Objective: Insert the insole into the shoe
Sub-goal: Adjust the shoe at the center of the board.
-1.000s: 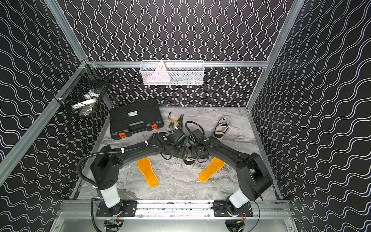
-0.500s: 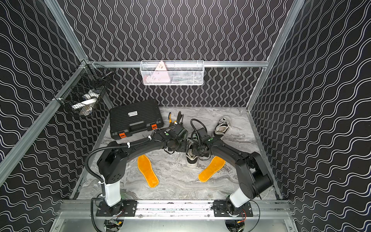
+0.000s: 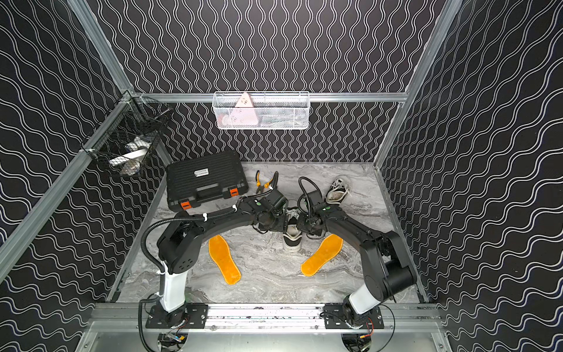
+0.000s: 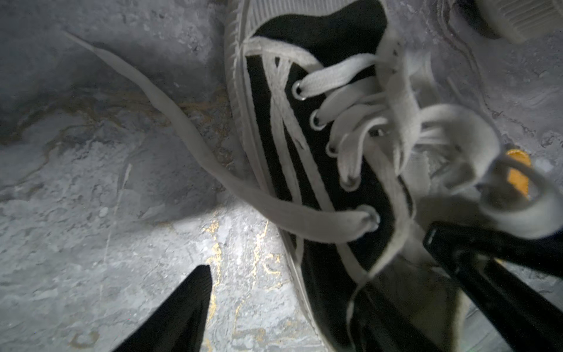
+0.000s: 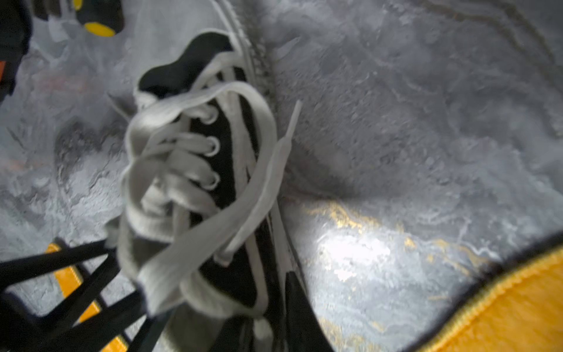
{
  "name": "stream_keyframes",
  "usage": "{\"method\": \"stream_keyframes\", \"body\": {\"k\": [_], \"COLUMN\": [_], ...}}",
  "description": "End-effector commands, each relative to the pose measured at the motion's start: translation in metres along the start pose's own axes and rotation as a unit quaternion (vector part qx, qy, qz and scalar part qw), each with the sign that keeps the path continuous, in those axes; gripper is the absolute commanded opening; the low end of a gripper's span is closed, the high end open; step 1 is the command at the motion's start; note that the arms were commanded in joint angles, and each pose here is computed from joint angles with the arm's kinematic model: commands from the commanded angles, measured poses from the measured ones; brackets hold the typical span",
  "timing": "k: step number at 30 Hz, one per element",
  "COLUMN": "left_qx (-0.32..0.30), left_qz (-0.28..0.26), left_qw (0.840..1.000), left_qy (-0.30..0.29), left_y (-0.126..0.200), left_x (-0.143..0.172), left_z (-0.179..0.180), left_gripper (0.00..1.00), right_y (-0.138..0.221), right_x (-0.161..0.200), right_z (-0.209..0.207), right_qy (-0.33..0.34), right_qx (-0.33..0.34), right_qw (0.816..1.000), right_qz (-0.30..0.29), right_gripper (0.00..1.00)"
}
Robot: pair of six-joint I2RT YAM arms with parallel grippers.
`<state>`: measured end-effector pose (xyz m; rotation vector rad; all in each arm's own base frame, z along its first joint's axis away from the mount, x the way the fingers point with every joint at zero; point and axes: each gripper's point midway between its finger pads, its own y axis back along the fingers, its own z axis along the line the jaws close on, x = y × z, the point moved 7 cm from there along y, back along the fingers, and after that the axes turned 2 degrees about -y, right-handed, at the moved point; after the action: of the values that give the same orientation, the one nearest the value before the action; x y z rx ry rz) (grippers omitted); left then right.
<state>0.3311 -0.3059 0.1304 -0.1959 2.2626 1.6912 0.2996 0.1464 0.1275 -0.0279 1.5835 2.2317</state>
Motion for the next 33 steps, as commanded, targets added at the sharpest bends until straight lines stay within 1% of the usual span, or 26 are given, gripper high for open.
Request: {"method": "stream_keyframes", "body": {"k": [1, 3, 5, 6, 10, 16, 17, 20, 23, 24, 26, 29, 33], "left_qx": [-0.015, -0.021, -0.027, -0.031, -0.056, -0.078, -0.081, -0.094, -0.099, -0.092, -0.067, -0.050, -0.045], "left_qz": [-0.017, -0.022, -0.022, -0.021, -0.017, 0.000, 0.001, -0.006, -0.021, -0.027, -0.036, -0.053, -0.040], "left_qw": [1.000, 0.999, 0.999, 0.999, 0.998, 0.997, 0.996, 0.995, 0.995, 0.994, 0.992, 0.980, 0.965], "left_qy": [0.012, 0.015, 0.020, 0.021, 0.026, 0.023, 0.024, 0.018, -0.022, -0.047, -0.105, -0.187, -0.257], "left_y": [0.003, 0.006, 0.009, 0.010, 0.023, 0.043, 0.046, 0.059, 0.075, 0.081, 0.094, 0.112, 0.103], "left_x": [-0.003, -0.003, 0.001, 0.003, 0.018, 0.046, 0.048, 0.048, 0.038, 0.034, 0.029, 0.026, 0.028], "left_z": [0.004, 0.008, 0.013, 0.016, 0.031, 0.052, 0.054, 0.058, 0.054, 0.051, 0.041, 0.029, 0.020], "left_gripper": [0.64, 0.57, 0.48, 0.46, 0.47, 0.49, 0.50, 0.55, 0.56, 0.55, 0.55, 0.53, 0.42], "right_y": [0.000, 0.000, -0.002, -0.004, -0.015, -0.020, -0.022, -0.024, -0.014, -0.008, 0.003, 0.020, 0.034], "right_x": [-0.005, -0.004, -0.002, 0.000, 0.012, 0.050, 0.055, 0.060, 0.056, 0.053, 0.047, 0.040, 0.032], "right_z": [0.004, 0.007, 0.011, 0.013, 0.024, 0.065, 0.070, 0.080, 0.082, 0.082, 0.079, 0.071, 0.053], "right_qy": [0.009, 0.013, 0.017, 0.016, 0.003, 0.057, 0.067, 0.068, 0.075, 0.077, 0.082, 0.075, 0.036], "right_qx": [-0.012, -0.024, -0.046, -0.056, -0.098, -0.125, -0.126, -0.140, -0.137, -0.132, -0.127, -0.132, -0.144], "right_qw": [1.000, 1.000, 0.999, 0.998, 0.995, 0.989, 0.988, 0.985, 0.986, 0.987, 0.988, 0.988, 0.989], "right_qz": [-0.002, 0.002, 0.012, 0.016, 0.032, 0.054, 0.057, 0.068, 0.058, 0.051, 0.044, 0.034, 0.022], "right_gripper": [0.15, 0.12, 0.10, 0.09, 0.09, 0.12, 0.13, 0.18, 0.27, 0.28, 0.29, 0.31, 0.34]}}
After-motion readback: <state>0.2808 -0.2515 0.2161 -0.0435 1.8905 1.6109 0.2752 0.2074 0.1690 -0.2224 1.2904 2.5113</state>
